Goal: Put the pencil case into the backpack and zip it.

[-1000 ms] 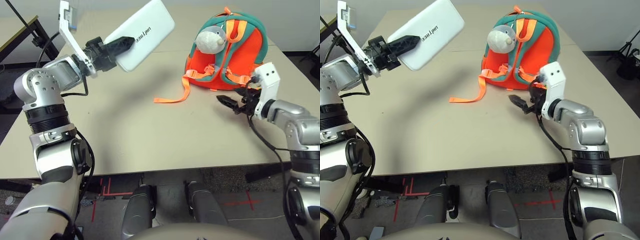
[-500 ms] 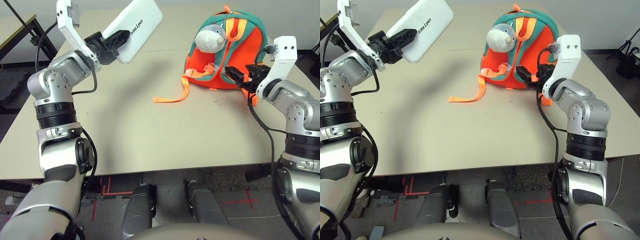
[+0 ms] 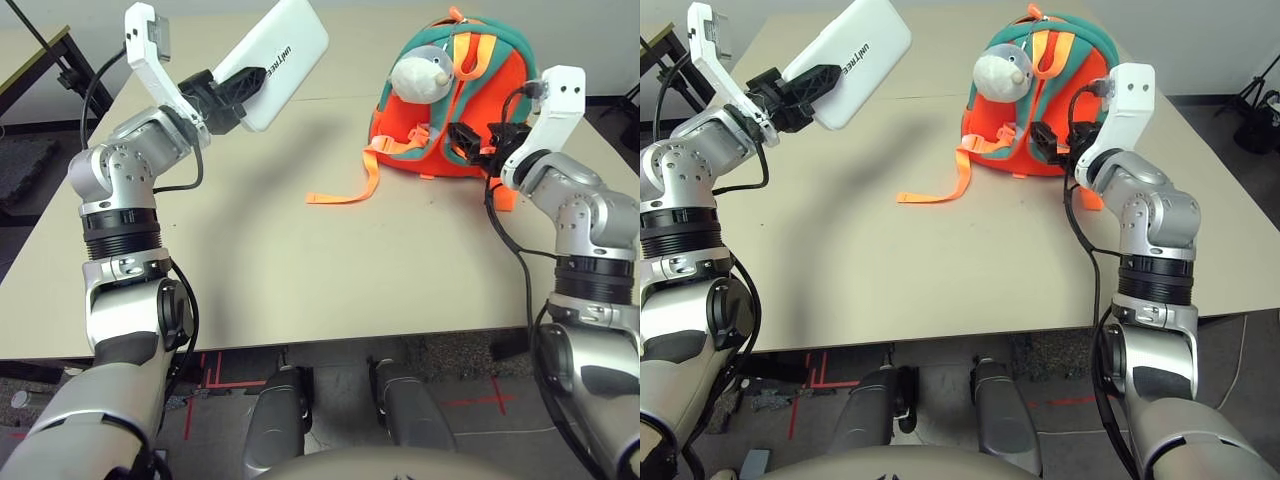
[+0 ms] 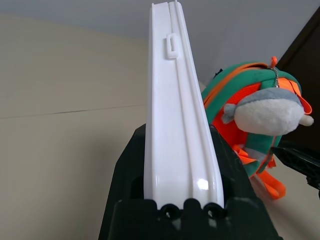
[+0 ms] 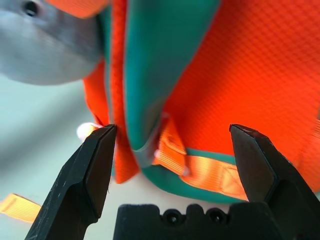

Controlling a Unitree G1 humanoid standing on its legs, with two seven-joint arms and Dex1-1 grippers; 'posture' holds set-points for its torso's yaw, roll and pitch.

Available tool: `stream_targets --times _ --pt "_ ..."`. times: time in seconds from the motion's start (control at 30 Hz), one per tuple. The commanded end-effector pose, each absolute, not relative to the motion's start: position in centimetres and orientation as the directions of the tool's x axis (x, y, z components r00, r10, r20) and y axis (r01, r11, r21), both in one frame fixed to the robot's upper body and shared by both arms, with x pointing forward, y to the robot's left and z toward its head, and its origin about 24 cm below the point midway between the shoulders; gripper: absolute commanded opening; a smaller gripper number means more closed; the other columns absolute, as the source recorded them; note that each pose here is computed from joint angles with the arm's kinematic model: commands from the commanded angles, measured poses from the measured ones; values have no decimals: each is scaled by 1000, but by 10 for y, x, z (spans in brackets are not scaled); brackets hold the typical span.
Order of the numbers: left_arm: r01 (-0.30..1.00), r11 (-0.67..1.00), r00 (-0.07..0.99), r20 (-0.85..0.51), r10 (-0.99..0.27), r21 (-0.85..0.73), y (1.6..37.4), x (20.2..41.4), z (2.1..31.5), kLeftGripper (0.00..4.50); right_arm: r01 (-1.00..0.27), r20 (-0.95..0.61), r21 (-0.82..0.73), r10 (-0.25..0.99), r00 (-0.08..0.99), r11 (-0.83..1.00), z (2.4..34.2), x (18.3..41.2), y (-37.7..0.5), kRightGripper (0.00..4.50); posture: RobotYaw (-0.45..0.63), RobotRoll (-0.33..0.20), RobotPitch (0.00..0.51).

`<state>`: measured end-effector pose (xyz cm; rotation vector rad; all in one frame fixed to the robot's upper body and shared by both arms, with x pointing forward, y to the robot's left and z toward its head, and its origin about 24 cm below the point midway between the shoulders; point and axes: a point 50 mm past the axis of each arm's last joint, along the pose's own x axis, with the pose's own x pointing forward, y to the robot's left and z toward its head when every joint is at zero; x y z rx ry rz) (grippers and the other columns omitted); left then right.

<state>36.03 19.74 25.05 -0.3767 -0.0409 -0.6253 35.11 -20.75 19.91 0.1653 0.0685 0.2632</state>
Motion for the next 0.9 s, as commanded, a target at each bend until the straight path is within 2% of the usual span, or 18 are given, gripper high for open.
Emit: stream_targets --times 0.03,0.23,0.5,0.8,0.9 --pt "593 744 804 177 -568 -307 194 358 254 1206 -292 -51 189 306 951 938 201 351 -200 4500 -157 0 157" --pt "594 742 803 168 -572 -310 192 357 250 1206 -310 -52 187 324 944 932 202 354 -194 4500 -158 0 161" --pt "602 737 797 168 -581 -309 186 358 250 1206 -309 -32 149 317 948 939 200 372 -172 4500 -160 0 157" --pt "618 727 784 169 -597 -301 179 357 251 1206 -247 5 31 246 969 969 189 392 -162 4500 -157 0 155" --pt "618 726 784 169 -597 -301 178 356 251 1206 -246 27 31 245 969 969 192 391 -165 3563 -158 0 157"
